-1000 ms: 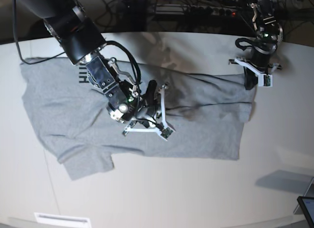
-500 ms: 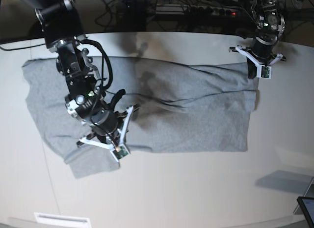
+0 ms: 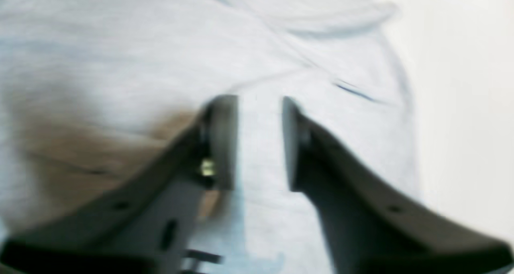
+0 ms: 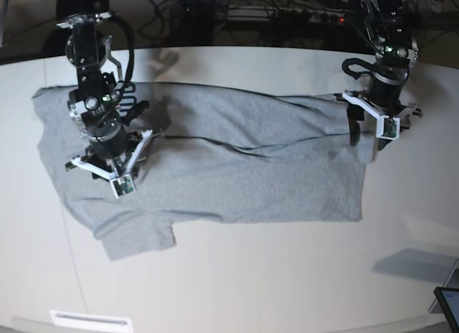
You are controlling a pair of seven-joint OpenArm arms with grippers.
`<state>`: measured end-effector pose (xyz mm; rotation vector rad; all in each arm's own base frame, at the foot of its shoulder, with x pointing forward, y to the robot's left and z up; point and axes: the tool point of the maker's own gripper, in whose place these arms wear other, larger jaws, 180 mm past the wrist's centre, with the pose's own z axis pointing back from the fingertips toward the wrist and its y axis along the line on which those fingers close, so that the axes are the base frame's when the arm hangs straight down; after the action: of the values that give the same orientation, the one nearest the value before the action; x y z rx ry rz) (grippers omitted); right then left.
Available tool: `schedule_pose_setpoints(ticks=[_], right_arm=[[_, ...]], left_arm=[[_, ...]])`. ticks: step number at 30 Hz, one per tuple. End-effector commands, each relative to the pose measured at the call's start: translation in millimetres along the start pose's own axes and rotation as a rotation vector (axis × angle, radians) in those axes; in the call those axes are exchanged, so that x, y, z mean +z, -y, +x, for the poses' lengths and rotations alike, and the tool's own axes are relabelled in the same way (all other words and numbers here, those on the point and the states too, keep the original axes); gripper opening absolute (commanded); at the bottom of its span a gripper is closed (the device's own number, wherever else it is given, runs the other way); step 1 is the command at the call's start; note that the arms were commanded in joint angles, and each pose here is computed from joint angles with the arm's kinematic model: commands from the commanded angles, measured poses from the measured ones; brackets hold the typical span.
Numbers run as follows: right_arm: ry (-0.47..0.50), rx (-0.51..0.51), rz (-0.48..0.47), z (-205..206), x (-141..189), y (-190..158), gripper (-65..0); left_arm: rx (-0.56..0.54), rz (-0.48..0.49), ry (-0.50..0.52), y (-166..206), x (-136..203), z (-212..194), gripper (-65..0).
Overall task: Fold the T-shirt properly
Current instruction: 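Move the right gripper back to the shirt edge by the 'HUG' print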
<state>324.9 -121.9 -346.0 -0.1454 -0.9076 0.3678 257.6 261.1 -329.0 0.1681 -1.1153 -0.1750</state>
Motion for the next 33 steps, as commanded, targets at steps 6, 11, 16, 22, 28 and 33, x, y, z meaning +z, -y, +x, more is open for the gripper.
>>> schedule_pose_setpoints(ticks=[6,11,16,22,28,33], right_arm=[[-0.019,-0.054,-0.102,-14.9,7.5,40.2,-36.0],[-0.076,-0.091,-0.147,-39.4,6.7,59.6,-35.7],[-0.135,-0.214,-0.223,-75.2,4.7,84.5,-35.7],[-0.213,-0.249,-0.217,-110.6,-0.5,80.3,-35.7],[-0.270,-0.252,-0.202,-132.8,-1.5,73.5,-36.0],[-0.300,-0.239,-0.199,-147.5,7.0,70.0,-36.3]], left_arm=[[0.034,0.004,-0.011,-1.2,-4.1,-13.4,-26.9],[0.036,-0.037,-0.018,14.1,-7.7,-16.5,-26.9],[0.032,-0.086,-0.015,32.7,-10.5,-14.6,-26.9],[0.017,-0.106,-0.026,40.7,-11.9,-17.8,-26.9],[-0.175,-0.097,-0.113,45.0,-14.2,-38.8,-26.9],[-0.267,-0.158,-0.180,50.1,-18.5,-62.6,-26.9]])
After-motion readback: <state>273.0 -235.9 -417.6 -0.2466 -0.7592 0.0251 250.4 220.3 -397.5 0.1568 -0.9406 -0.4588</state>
